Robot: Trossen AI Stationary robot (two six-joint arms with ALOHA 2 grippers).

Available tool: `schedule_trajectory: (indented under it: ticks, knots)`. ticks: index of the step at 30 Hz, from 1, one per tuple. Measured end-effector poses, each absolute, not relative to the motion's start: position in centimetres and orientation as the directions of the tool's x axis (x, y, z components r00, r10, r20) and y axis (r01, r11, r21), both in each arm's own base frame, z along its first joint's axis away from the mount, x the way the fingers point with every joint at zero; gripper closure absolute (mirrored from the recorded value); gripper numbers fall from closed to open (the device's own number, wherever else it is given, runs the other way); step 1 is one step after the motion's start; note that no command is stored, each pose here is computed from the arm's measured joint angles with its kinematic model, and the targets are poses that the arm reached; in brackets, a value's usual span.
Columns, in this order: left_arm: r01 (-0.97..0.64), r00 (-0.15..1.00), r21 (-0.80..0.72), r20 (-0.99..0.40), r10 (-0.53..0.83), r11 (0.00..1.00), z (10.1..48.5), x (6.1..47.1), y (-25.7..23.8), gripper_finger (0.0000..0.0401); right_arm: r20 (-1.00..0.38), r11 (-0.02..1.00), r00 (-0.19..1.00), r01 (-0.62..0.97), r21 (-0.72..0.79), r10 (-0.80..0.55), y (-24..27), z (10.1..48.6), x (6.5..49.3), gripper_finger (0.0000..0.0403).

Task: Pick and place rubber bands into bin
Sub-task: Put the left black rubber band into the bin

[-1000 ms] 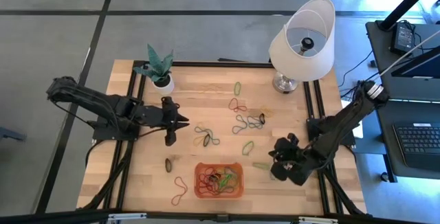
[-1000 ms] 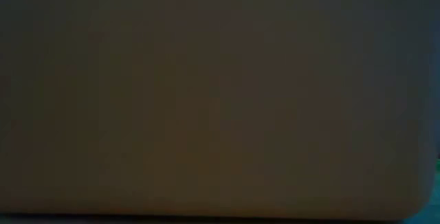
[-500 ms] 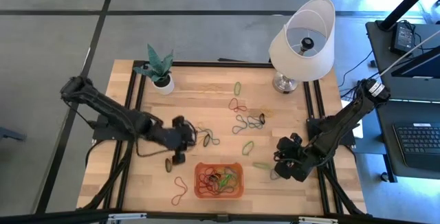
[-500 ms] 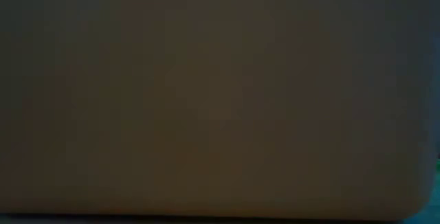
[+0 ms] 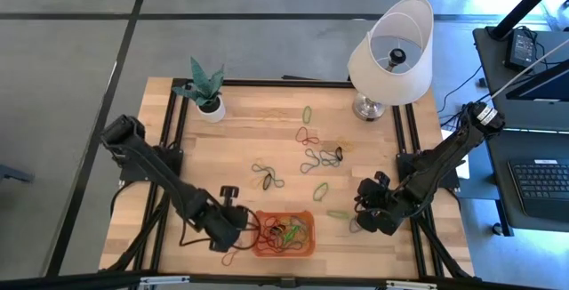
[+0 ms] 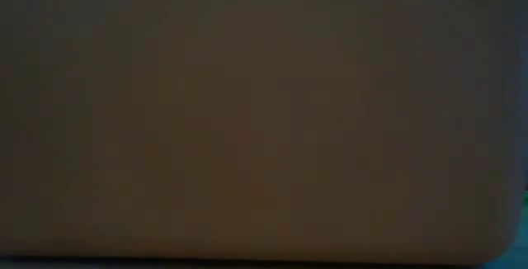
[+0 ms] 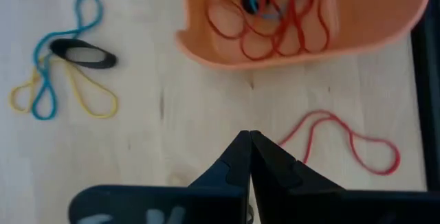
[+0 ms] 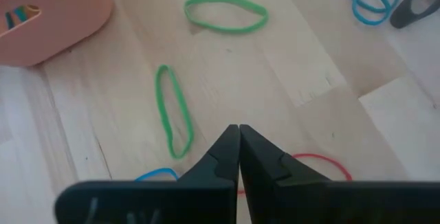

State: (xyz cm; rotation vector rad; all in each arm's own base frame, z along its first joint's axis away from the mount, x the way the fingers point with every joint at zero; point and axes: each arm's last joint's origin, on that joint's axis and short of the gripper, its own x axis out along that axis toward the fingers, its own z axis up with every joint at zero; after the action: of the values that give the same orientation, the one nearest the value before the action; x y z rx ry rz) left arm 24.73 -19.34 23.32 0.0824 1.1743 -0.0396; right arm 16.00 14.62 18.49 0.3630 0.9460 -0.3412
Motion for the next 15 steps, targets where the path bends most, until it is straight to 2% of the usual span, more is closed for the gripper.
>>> schedule_trajectory:
  ticks: [6, 15]
  knots:
    - [0.123, 0.328, 0.074, -0.944, 0.03, 0.99, 21.7, 24.5, -20.5, 0.0395, -0.832, 0.886, 0.54, 0.438, 0.151, -0.125, 14.6, 18.5, 16.0, 0.0387]
    - [0.106, 0.315, 0.078, -0.948, 0.041, 0.991, 20.9, 24.5, -20.8, 0.0395, -0.829, 0.883, 0.547, 0.439, 0.164, -0.118, 14.7, 18.5, 16.1, 0.0387]
